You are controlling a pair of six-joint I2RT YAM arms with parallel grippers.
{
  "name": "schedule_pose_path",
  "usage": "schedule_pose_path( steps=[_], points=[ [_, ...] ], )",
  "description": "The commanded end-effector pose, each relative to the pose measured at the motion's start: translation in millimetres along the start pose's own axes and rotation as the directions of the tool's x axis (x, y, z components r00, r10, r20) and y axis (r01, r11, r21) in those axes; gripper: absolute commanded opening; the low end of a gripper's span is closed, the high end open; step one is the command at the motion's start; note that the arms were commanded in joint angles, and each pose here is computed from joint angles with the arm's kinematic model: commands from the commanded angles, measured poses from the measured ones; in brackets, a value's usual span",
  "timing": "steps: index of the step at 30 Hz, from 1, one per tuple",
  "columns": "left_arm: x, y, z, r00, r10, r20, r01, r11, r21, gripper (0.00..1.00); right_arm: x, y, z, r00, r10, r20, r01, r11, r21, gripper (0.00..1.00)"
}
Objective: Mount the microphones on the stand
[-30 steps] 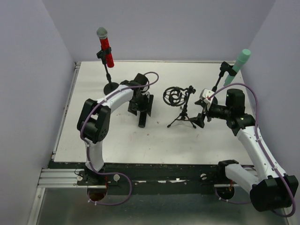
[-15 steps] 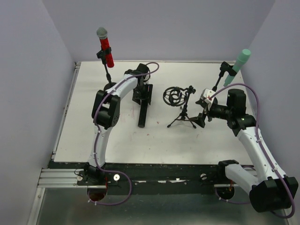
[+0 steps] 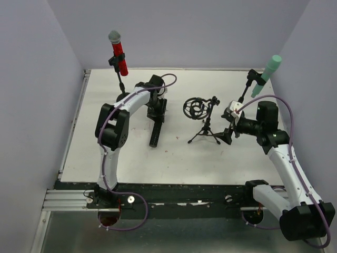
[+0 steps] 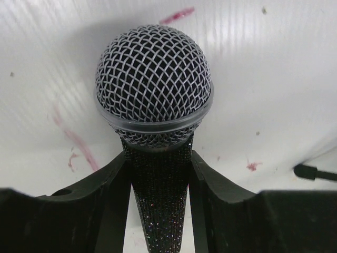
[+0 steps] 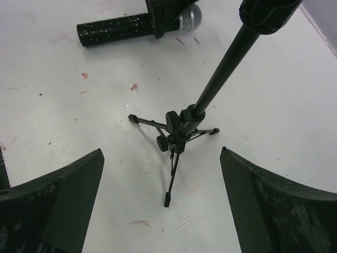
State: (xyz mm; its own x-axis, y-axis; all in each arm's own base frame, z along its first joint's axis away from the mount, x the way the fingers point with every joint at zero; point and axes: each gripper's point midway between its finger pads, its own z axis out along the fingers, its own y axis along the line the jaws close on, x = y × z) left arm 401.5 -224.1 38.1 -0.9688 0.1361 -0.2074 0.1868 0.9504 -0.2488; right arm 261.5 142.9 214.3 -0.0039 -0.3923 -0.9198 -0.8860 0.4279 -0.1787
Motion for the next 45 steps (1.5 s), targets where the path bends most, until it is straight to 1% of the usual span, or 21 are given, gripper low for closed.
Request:
schedule_pose_path(
  steps=[1, 2, 3, 6, 9, 11, 14, 16, 18, 20, 21, 22, 25, 28, 30, 32, 34, 36, 39, 44, 45],
  points=[
    [-17, -35, -104, 0.941, 0.124, 0.314, -0.175, 0.975, 0.139, 0.08, -2, 9, -8, 1.000, -0.010, -0.005, 0.010, 1.000, -0.025, 1.00],
    [-14, -38, -116, 0.920, 0.144, 0.365, -0.214, 0.964, 0.157, 0.07, -3, 11, -9, 1.000, -0.009, -0.006, 0.009, 0.999, -0.036, 1.00],
    [-12, -43, -142, 0.888, 0.153, 0.434, -0.243, 0.957, 0.159, 0.07, -3, 14, -10, 1.000, -0.010, -0.006, 0.009, 0.999, -0.052, 1.00],
    [5, -47, -185, 0.815, 0.169, 0.554, -0.299, 0.942, 0.152, 0.06, -10, 16, -12, 1.000, -0.012, 0.005, 0.012, 0.998, -0.067, 1.00],
    [30, -54, -222, 0.711, 0.199, 0.674, -0.396, 0.906, 0.149, 0.06, -29, 8, -17, 0.998, -0.056, 0.009, 0.056, 0.996, -0.065, 1.00],
    [44, -61, -250, 0.601, 0.222, 0.768, -0.482, 0.867, 0.127, 0.06, -44, 1, -22, 0.995, -0.104, 0.007, 0.104, 0.992, -0.068, 1.00],
    [70, -69, -299, 0.394, 0.223, 0.892, -0.581, 0.812, 0.054, 0.06, -70, -12, -28, 0.989, -0.147, 0.011, 0.148, 0.987, -0.067, 1.00],
    [86, -75, -328, 0.256, 0.206, 0.945, -0.632, 0.775, 0.002, 0.04, -82, -17, -28, 0.988, -0.153, 0.019, 0.154, 0.984, -0.086, 1.00],
    [103, -84, -356, 0.141, 0.182, 0.973, -0.681, 0.731, -0.038, 0.04, -90, -15, -28, 0.987, -0.155, 0.035, 0.159, 0.979, -0.127, 1.00],
    [117, -95, -386, 0.057, 0.139, 0.989, -0.721, 0.690, -0.056, 0.03, -94, -12, -26, 0.989, -0.136, 0.055, 0.143, 0.977, -0.160, 1.00],
    [124, -101, -398, 0.041, 0.125, 0.991, -0.744, 0.666, -0.054, 0.02, -94, -9, -25, 0.990, -0.122, 0.063, 0.132, 0.976, -0.175, 1.00],
    [128, -108, -416, 0.008, 0.098, 0.995, -0.764, 0.642, -0.057, 0.02, -93, -7, -24, 0.991, -0.111, 0.070, 0.123, 0.974, -0.189, 1.00],
    [137, -132, -451, -0.003, 0.035, 0.999, -0.837, 0.547, -0.021, 0.02, -88, -4, -22, 0.994, -0.076, 0.075, 0.089, 0.979, -0.185, 1.00],
    [138, -154, -486, -0.008, -0.019, 1.000, -0.890, 0.455, 0.002, 0.02, -75, -4, -21, 0.996, -0.057, 0.070, 0.066, 0.989, -0.129, 1.00],
    [131, -167, -498, 0.006, -0.044, 0.999, -0.914, 0.405, 0.023, 0.01, -66, 1, -25, 0.994, -0.039, 0.098, 0.051, 0.991, -0.121, 1.00],
    [118, -182, -502, 0.047, -0.061, 0.997, -0.930, 0.363, 0.066, 0.01, -56, 5, -25, 0.994, -0.003, 0.111, 0.017, 0.992, -0.123, 1.00],
    [108, -197, -506, 0.072, -0.072, 0.995, -0.940, 0.328, 0.092, 0.01, -46, 10, -20, 0.992, 0.018, 0.123, -0.001, 0.991, -0.136, 1.00],
    [96, -211, -504, 0.091, -0.072, 0.993, -0.944, 0.311, 0.109, 0.01, -32, 6, -21, 0.990, 0.050, 0.129, -0.035, 0.993, -0.112, 1.00],
    [83, -230, -506, 0.088, -0.064, 0.994, -0.947, 0.304, 0.103, 0.01, -16, 6, -18, 0.989, 0.085, 0.124, -0.074, 0.993, -0.093, 1.00],
    [55, -255, -486, 0.124, -0.010, 0.992, -0.934, 0.338, 0.120, 0.01, -8, 0, -15, 0.989, 0.094, 0.111, -0.088, 0.994, -0.060, 1.00],
    [49, -259, -485, 0.118, -0.006, 0.993, -0.933, 0.343, 0.113, 0.01, -10, 0, -15, 0.989, 0.093, 0.113, -0.087, 0.994, -0.060, 1.00]
  ],
)
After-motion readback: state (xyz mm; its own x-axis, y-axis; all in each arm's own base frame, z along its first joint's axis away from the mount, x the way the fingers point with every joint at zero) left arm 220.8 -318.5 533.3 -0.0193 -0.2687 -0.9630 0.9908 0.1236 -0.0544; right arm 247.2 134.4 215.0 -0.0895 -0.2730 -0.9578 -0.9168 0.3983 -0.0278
